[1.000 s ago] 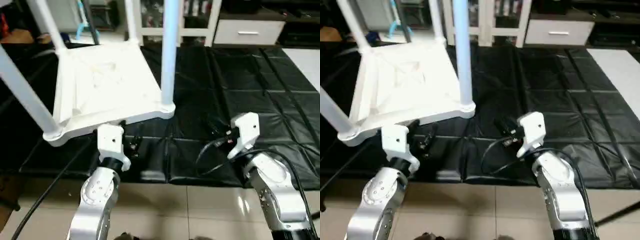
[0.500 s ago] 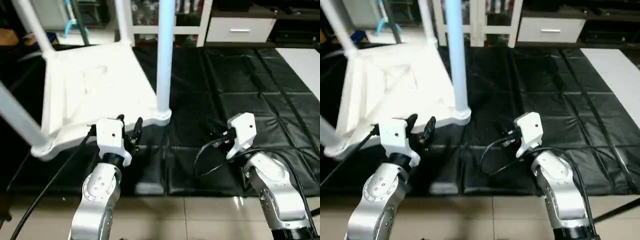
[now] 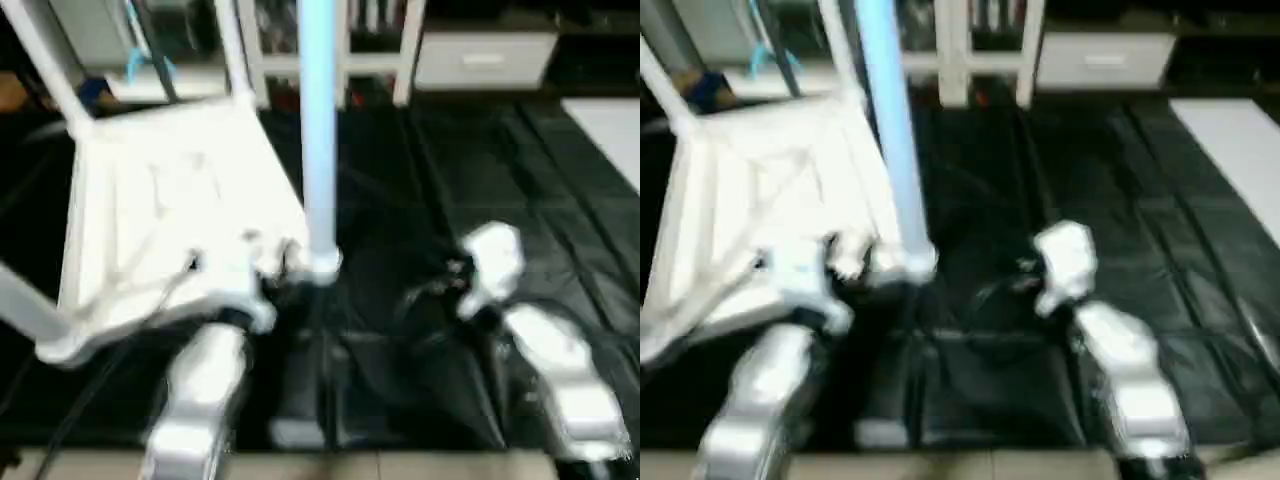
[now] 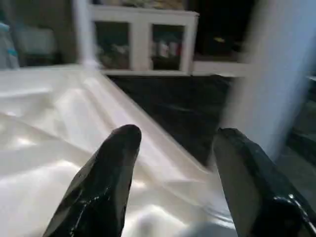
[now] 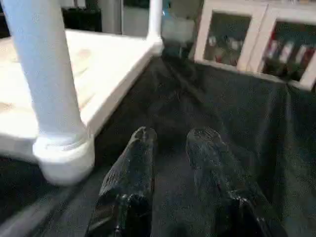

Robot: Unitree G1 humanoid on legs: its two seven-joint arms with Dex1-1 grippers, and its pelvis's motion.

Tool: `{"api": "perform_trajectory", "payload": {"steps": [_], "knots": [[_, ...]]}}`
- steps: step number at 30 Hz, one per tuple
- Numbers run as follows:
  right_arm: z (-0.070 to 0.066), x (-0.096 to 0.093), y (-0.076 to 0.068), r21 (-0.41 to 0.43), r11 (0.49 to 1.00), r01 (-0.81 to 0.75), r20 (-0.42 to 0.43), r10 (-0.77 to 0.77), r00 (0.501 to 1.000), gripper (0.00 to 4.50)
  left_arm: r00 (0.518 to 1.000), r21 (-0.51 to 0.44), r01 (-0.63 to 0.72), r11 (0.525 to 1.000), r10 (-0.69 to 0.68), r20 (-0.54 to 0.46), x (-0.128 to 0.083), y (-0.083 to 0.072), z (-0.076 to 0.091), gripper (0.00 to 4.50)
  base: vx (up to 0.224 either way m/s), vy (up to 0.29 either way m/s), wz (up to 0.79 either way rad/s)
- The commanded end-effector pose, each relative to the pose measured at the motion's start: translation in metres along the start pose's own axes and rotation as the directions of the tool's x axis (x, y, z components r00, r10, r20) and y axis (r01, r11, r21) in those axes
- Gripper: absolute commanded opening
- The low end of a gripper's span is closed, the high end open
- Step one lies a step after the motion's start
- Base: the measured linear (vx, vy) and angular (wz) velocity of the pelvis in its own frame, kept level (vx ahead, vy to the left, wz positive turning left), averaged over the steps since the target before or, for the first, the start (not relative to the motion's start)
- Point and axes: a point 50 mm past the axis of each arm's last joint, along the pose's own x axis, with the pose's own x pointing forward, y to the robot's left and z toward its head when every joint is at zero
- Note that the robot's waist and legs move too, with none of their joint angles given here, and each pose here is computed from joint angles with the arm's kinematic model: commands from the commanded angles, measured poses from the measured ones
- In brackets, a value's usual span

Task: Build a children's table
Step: Rotate leg to tighten

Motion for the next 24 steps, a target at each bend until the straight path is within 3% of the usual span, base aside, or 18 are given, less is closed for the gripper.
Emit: {"api": "perform_trajectory", "payload": {"steps": [1,9,13,18,20,21,24], "knots": [[0.001,0.004,0.008,0.004,1.000,-0.028,0.008,0.028,1.000,1.14,0.999,0.014,-0.031,0.999,0.031,-0.016,-0.002,0.008,-0.002,2.74,0.000,0.000,0.00],[0.000,0.004,0.008,0.000,1.000,-0.031,0.010,0.031,0.999,1.14,0.999,0.008,0.017,1.000,-0.016,-0.044,-0.004,0.005,-0.006,2.74,0.030,-0.006,-0.01],[0.000,0.004,0.006,-0.007,1.000,-0.030,0.008,0.030,1.000,1.14,0.990,-0.101,0.136,0.985,-0.140,-0.030,-0.006,-0.003,-0.002,3.09,-0.043,-0.002,0.06],[0.001,0.005,0.001,-0.022,0.999,-0.029,0.005,0.029,1.000,1.14,0.958,-0.091,0.250,0.964,-0.259,-0.119,0.000,-0.001,-0.009,3.48,-0.073,0.029,0.08],[0.002,0.005,-0.002,-0.037,0.999,-0.036,0.001,0.036,0.999,1.14,0.914,-0.072,0.351,0.934,-0.358,-0.193,0.004,0.002,-0.017,3.63,-0.062,0.033,0.01],[0.002,0.005,-0.003,-0.041,0.998,-0.039,-0.001,0.039,0.999,1.14,0.897,-0.065,0.380,0.923,-0.385,-0.219,0.005,0.004,-0.020,3.92,0.000,0.000,0.00],[0.002,0.004,-0.007,-0.068,0.996,-0.056,-0.009,0.056,0.998,1.14,0.858,0.021,0.436,0.899,-0.409,-0.310,0.011,0.018,-0.029,3.90,0.000,0.000,0.00]]}}
